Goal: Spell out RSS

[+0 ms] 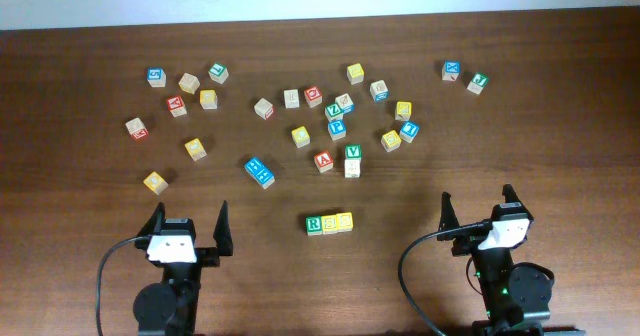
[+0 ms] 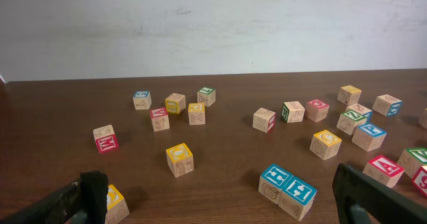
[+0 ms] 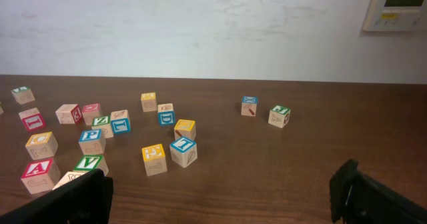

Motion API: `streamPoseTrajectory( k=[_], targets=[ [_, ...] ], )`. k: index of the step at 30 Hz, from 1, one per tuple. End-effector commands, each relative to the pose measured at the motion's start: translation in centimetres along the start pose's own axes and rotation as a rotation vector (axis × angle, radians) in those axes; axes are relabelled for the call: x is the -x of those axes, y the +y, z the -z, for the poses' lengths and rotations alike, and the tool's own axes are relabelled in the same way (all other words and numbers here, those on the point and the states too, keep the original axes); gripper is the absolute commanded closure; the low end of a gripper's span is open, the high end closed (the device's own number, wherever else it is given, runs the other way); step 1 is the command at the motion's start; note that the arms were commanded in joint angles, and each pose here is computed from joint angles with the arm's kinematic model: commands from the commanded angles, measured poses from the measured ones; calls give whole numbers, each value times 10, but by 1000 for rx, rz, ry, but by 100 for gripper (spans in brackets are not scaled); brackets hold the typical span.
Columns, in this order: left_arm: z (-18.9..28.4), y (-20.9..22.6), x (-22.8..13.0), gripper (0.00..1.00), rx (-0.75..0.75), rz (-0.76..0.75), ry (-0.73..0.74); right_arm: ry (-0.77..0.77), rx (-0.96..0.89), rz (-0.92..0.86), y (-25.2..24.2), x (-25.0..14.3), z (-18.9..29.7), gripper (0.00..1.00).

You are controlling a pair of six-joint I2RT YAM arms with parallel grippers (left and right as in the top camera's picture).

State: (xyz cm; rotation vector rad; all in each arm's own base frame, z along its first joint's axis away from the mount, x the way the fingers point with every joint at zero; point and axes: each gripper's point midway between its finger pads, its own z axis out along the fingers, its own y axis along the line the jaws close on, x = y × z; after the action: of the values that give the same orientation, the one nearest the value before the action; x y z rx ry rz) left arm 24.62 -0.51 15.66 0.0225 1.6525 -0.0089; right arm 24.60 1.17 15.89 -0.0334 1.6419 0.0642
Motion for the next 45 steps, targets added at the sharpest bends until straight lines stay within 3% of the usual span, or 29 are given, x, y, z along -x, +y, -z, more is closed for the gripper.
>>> streamPoseTrajectory(
  k=[1,24,33,45],
  targets=[
    [0,0,-1,1,-2,-16,-2,2,-9,2,-2,-2,0,2],
    [0,0,-1,1,-2,-37,-1,3,-9,2,-2,-2,0,2],
    [1,9,-1,1,44,92,-2,3,-9,2,-2,-2,0,2],
    [1,8,0,1,36,91,-4,2,-10,2,-2,-2,0,2]
  ],
)
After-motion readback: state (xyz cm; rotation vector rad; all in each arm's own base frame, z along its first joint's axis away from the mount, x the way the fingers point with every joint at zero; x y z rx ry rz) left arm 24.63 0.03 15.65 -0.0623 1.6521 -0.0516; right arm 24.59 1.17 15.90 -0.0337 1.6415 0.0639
